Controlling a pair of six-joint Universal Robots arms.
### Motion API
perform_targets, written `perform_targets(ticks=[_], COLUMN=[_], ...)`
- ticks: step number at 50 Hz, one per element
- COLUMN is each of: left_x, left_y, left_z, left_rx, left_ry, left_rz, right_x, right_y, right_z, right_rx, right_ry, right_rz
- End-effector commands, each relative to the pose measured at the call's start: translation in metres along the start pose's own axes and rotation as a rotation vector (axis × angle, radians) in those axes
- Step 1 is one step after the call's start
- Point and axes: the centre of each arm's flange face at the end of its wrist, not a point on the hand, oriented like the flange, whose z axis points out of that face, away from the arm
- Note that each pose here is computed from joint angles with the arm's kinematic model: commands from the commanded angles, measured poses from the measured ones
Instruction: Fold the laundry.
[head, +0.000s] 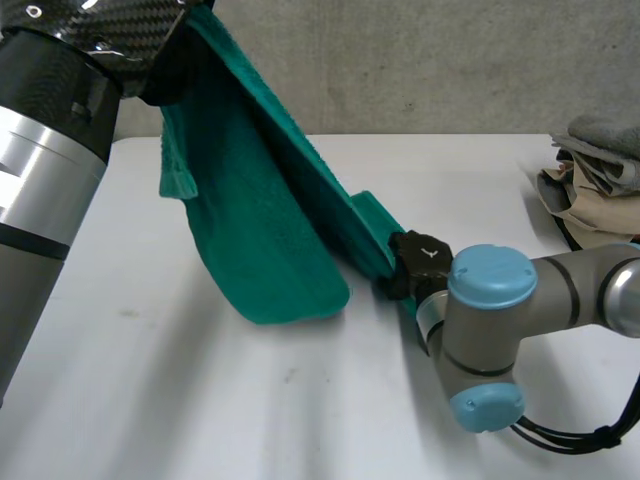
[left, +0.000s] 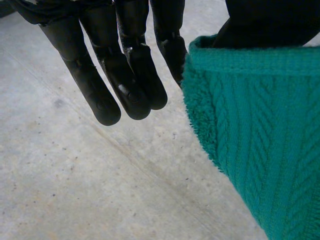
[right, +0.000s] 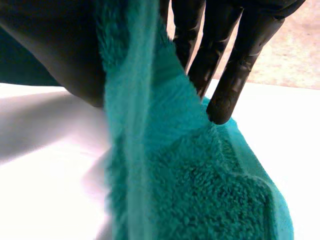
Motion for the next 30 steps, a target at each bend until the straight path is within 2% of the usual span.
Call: perform_targets(ticks=[1, 5, 7, 10, 11, 16, 20, 24, 30], left_x=[-0.008, -0.021, -0.030, -0.042, -0.048, -0.052, -0.041, -0.021, -0.001], left_y=[0.000, 0.018, 0.030, 0.045, 0.056, 0.081, 0.102, 0.134, 0.196], left_z=[0.001, 0.003, 0.003, 0.002, -0.001, -0.011, -0.021, -0.030, -0.035], left_rx=[0.003, -0.045, -0.082, -0.131, -0.174, -0.291, -0.388, -0.525, -0.706], left_ry=[-0.022, -0.055, -0.078, -0.107, -0.119, -0.077, 0.030, 0.152, 0.237], left_rz=[0.020, 0.055, 0.076, 0.098, 0.107, 0.101, 0.052, -0.029, -0.103], right_x=[0.037, 0.052, 0.058, 0.056, 0.050, 0.041, 0.045, 0.047, 0.043], right_y=[-0.050, -0.122, -0.157, -0.182, -0.200, -0.244, -0.256, -0.243, -0.186], right_z=[0.000, -0.018, -0.032, -0.052, -0.068, -0.117, -0.137, -0.138, -0.102], right_rx=[0.080, 0.221, 0.267, 0.259, 0.254, 0.223, 0.169, 0.062, -0.175], right_ry=[0.056, 0.006, -0.040, -0.090, -0.113, -0.086, -0.049, -0.067, -0.169], right_rz=[0.003, -0.100, -0.233, -0.380, -0.476, -0.693, -0.798, -0.872, -0.972])
